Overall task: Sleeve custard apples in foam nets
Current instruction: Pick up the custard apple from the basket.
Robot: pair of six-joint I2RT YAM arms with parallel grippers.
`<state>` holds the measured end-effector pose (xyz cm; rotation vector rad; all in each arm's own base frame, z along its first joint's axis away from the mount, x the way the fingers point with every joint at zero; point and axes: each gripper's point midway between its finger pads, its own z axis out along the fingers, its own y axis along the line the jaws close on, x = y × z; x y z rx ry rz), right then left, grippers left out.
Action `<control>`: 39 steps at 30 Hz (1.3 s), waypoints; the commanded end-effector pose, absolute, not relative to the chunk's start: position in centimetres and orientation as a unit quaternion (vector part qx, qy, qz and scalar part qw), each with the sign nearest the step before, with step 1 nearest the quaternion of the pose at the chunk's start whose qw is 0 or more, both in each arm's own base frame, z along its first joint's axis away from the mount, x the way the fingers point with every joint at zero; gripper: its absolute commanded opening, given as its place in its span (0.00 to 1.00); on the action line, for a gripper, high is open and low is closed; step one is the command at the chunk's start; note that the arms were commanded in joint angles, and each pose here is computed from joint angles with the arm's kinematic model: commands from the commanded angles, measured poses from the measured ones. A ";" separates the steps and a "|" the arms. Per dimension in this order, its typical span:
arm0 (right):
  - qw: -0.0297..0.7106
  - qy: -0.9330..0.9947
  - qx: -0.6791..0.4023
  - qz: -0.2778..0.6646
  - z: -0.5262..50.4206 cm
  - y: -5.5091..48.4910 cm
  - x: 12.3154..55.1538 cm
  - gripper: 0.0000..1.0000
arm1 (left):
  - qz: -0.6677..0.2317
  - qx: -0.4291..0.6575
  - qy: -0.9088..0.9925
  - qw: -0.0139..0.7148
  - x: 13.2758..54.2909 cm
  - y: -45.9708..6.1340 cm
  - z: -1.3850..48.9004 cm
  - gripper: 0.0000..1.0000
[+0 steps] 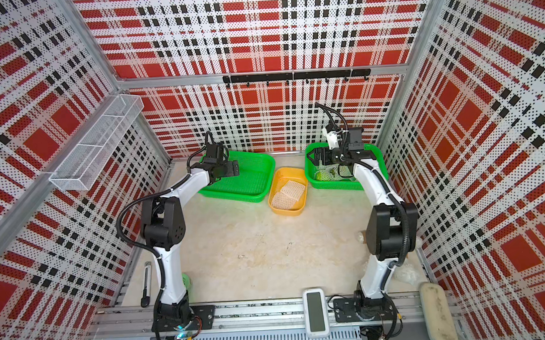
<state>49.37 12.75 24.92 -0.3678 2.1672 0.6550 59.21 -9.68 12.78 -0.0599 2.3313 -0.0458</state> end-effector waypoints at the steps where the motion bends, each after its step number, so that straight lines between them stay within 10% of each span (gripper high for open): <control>1: 0.419 0.843 -0.194 0.275 26.8 15.8 46.4 1.00 | -0.006 -0.021 0.922 0.386 61.5 -9.0 11.8 0.94; 17: 0.345 0.877 -0.212 0.259 21.6 21.7 36.6 1.00 | -0.019 -0.031 0.932 0.361 65.9 -9.0 8.9 0.94; 39: 0.336 0.873 -0.179 0.305 21.1 23.5 36.6 1.00 | -0.041 -0.048 0.944 0.325 65.7 -7.2 7.5 0.78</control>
